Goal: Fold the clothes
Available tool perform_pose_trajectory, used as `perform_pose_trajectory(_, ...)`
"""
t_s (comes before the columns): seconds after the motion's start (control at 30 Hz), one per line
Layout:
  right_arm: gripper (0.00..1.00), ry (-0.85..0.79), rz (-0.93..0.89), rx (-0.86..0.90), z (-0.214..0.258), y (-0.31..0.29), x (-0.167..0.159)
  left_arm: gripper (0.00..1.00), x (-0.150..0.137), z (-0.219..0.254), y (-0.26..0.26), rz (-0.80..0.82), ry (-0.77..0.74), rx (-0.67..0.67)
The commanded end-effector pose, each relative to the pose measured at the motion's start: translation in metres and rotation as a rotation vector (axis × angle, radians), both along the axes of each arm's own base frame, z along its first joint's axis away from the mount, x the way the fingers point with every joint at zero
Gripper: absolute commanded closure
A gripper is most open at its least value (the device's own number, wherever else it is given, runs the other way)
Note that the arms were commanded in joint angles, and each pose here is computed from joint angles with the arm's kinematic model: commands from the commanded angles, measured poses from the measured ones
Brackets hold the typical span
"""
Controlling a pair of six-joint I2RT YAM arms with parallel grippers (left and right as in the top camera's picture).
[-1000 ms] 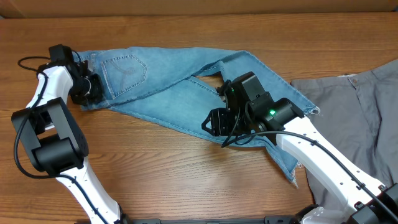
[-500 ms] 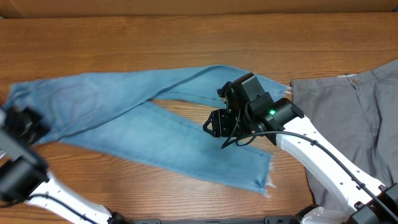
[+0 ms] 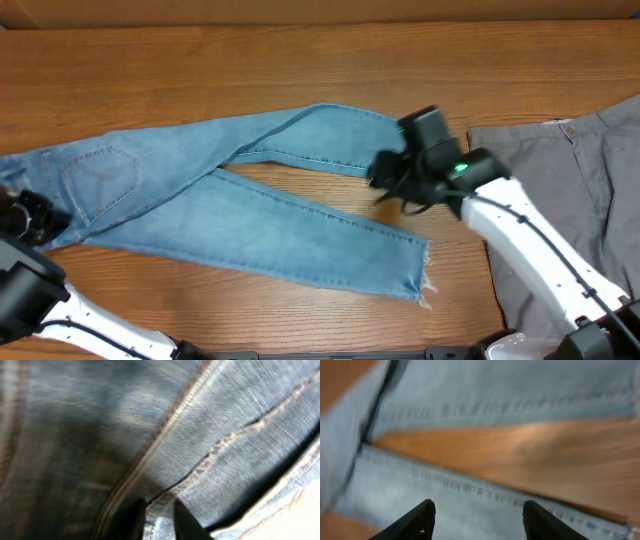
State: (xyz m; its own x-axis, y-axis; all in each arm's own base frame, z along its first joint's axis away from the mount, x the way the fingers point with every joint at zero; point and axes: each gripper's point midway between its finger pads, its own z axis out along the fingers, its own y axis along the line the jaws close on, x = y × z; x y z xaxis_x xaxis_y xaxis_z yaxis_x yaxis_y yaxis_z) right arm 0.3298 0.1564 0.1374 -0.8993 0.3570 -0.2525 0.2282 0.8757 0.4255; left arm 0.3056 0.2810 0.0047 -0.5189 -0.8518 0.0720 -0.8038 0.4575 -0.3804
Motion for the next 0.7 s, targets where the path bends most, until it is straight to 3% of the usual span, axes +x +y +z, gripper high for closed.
perform_pose_trajectory(0.0, 0.38, -0.055, -0.069, 0.038, 0.012, -0.030, 0.028, 0.71, 0.027, 0.011, -0.039, -0.139, -0.056, -0.048)
perform_pose_trajectory(0.3, 0.30, -0.016, -0.160, -0.009, -0.035, -0.107, 0.064, 0.56, 0.050, 0.125, -0.045, -0.286, -0.179, 0.145)
perform_pose_trajectory(0.43, 0.30, 0.007, -0.225, -0.029, -0.065, -0.136, 0.080, 0.42, 0.042, 0.174, -0.031, -0.272, -0.201, 0.296)
perform_pose_trajectory(0.67, 0.32, -0.032, -0.267, -0.064, -0.101, -0.160, 0.109, 0.31, 0.037, 0.220, -0.054, -0.288, -0.292, 0.316)
